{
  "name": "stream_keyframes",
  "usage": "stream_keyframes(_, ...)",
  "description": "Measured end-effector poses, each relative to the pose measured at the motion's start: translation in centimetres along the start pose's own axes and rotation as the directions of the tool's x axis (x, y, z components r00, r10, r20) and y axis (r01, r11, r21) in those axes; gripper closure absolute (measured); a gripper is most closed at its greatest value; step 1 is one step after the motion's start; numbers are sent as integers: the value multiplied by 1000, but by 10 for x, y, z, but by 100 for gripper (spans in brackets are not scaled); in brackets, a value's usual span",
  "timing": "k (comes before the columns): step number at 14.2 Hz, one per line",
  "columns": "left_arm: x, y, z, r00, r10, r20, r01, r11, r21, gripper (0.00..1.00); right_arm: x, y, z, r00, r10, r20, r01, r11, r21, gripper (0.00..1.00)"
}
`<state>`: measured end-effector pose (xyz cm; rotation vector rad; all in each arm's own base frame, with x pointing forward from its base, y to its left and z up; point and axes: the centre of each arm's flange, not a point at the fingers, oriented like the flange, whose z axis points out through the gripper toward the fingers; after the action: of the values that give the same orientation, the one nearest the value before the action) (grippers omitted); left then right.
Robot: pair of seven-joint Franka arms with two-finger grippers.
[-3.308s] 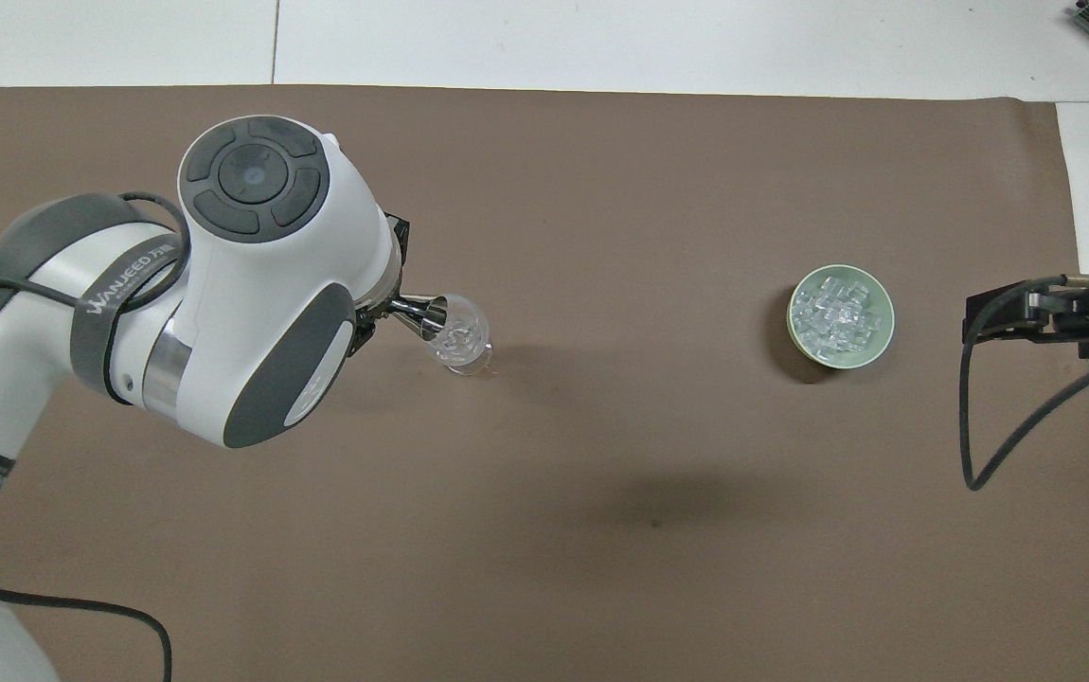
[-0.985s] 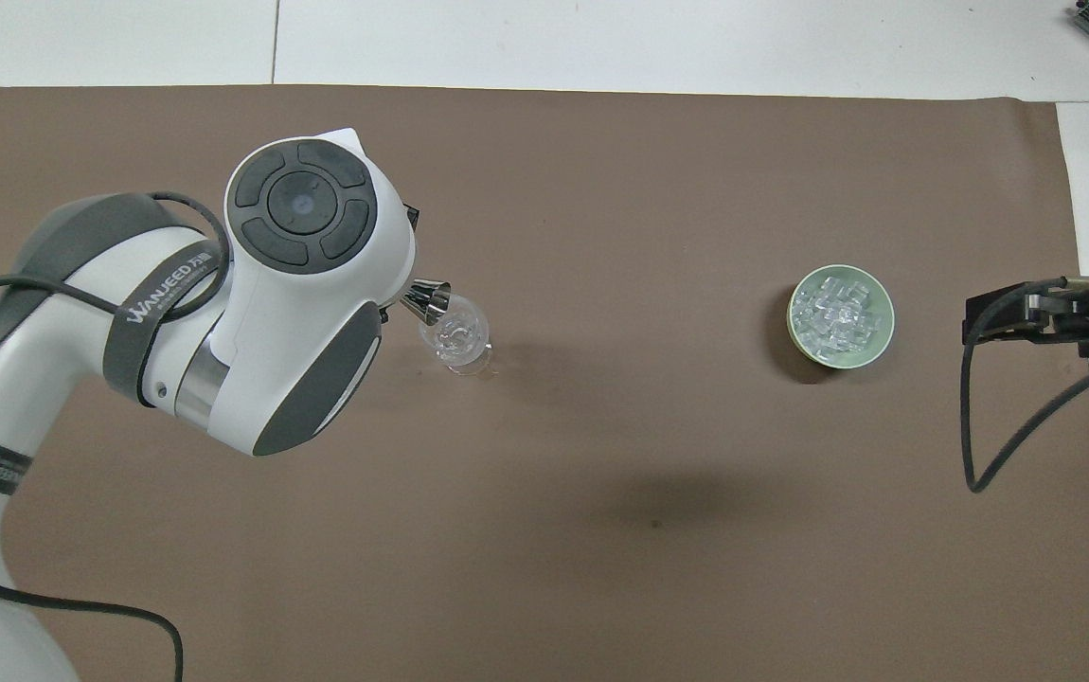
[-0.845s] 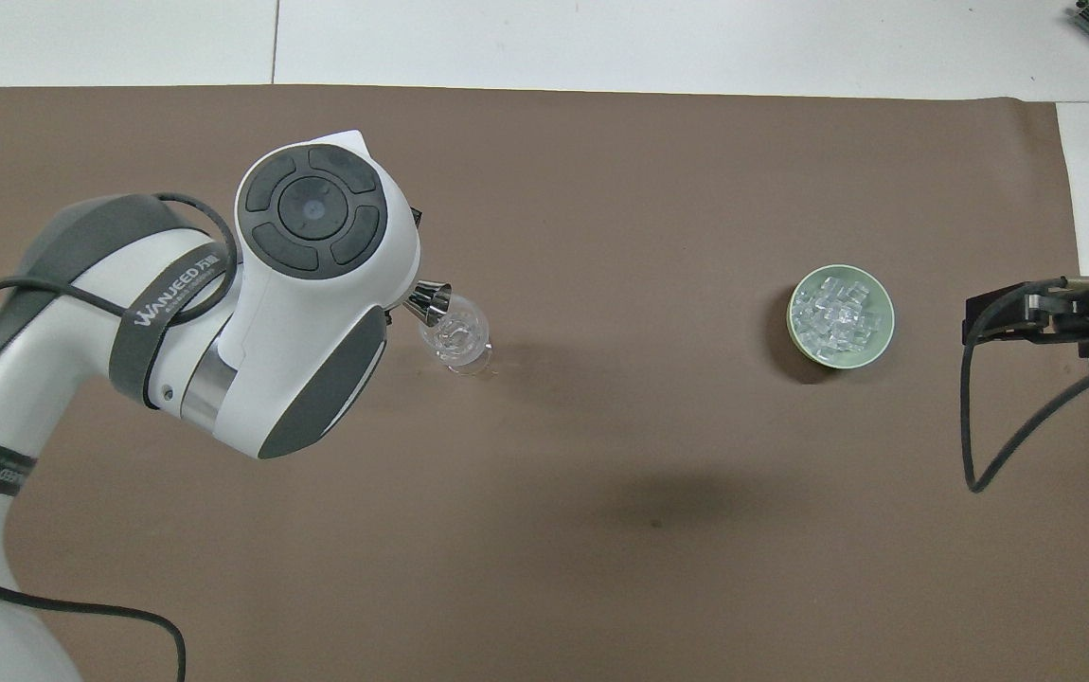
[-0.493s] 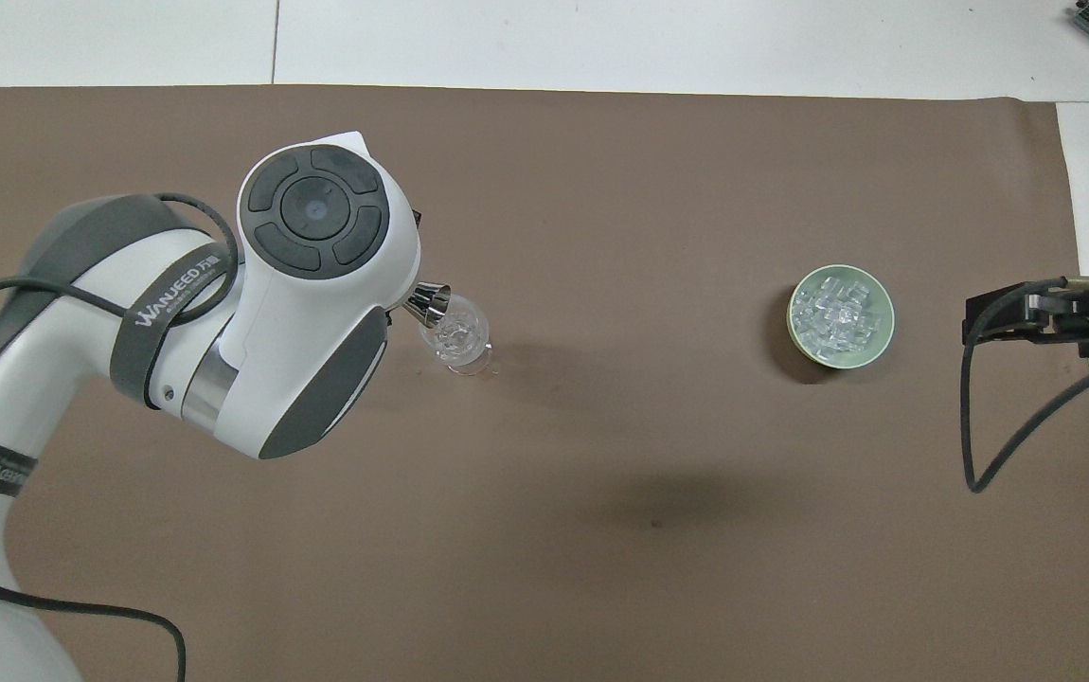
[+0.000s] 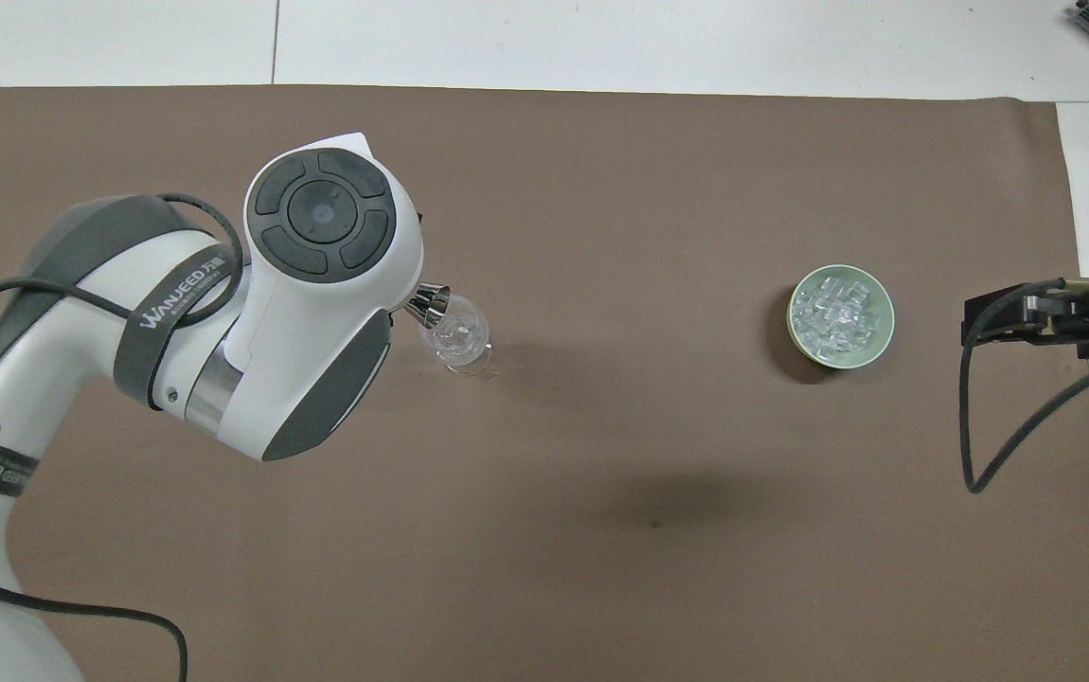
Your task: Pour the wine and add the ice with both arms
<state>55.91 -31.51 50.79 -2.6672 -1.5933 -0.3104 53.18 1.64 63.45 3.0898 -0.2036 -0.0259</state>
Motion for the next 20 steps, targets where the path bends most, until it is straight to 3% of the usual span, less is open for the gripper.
stream_keyframes(11,1,0,0,1000,-12,9,12,1000,4,78,-1,0,0,1000,0,0,0,1000,0,0)
stream_keyframes(16,40,-2,6,977,-149,153,145,989,37,78,-1,0,0,1000,0,0,0,1000,0,0)
stream_keyframes(20,78,-5,12,917,-276,287,264,961,78,78,-1,0,0,1000,0,0,0,1000,0,0)
